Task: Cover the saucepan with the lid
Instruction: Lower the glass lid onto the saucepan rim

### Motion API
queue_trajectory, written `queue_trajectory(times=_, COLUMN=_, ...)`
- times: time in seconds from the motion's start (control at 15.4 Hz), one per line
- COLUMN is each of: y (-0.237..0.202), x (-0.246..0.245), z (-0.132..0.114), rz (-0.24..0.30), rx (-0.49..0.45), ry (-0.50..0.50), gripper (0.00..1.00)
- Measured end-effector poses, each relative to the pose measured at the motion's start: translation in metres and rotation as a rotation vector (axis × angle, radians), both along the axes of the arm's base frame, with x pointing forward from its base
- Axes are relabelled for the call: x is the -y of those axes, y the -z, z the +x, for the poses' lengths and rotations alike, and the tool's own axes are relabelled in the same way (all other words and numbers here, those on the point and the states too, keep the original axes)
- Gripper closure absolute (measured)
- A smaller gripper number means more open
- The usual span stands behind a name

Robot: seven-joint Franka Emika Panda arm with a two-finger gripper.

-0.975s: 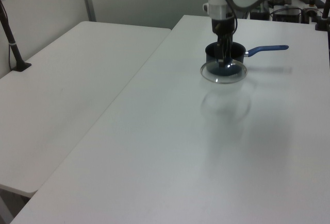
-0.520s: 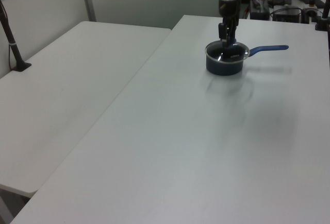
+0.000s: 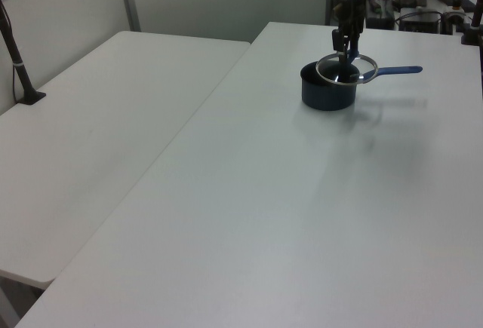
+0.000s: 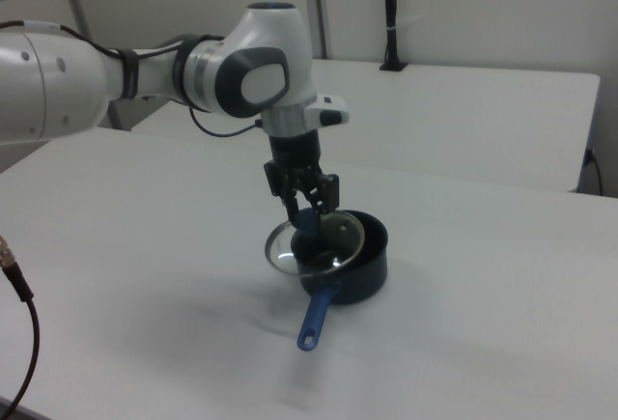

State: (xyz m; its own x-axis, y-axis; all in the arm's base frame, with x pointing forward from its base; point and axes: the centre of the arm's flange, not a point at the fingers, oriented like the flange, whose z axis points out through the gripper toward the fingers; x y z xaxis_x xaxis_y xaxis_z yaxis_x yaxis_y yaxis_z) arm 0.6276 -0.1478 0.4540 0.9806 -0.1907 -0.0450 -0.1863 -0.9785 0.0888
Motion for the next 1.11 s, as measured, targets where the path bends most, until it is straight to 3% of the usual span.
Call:
queue_trajectory(times=0.52, y=0.014, x=0.021, z=0.02, rz=-0.017, rx=0.072, ry=0.075, gripper=0.34)
queue_trajectory(times=0.85, y=0.009, x=0.037, z=0.031, rz=0.02, rx=0.124, ry=0.164, gripper=0.34)
queue_trajectory(times=1.11, y=0.01, x=0.036, z=0.032, rz=0.026, rx=0.129, ry=0.179, gripper=0.34)
